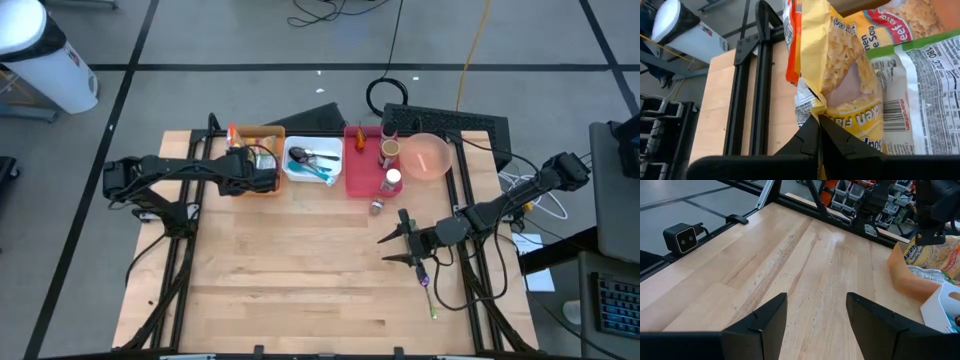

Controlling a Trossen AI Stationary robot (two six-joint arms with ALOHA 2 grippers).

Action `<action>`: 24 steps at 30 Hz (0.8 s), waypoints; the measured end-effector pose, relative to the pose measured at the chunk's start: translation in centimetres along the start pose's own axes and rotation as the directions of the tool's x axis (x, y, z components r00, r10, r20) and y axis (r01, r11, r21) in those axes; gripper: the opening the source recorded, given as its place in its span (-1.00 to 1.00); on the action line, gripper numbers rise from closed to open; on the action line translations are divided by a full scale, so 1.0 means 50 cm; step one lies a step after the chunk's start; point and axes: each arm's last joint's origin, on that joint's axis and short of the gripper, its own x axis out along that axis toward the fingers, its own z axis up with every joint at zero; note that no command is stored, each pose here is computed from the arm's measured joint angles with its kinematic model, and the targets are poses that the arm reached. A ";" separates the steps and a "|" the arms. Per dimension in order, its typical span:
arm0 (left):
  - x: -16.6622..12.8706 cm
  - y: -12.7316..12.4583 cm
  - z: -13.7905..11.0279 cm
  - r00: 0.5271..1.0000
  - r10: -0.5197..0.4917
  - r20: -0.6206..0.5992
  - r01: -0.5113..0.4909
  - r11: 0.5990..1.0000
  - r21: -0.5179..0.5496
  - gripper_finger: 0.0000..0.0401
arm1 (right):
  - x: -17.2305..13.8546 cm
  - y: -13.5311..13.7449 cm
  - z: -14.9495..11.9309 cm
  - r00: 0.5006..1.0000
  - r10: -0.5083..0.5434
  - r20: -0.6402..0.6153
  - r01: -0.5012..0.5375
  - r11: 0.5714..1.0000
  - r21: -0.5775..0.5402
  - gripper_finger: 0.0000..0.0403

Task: Pick & Place Food Item
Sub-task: Put the yellow noodle pack into the orange bin

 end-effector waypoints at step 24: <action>0.024 0.007 0.021 0.995 -0.019 -0.099 0.026 0.997 0.079 0.02 | 0.000 0.002 -0.011 1.000 -0.001 0.005 0.001 1.000 0.002 -0.03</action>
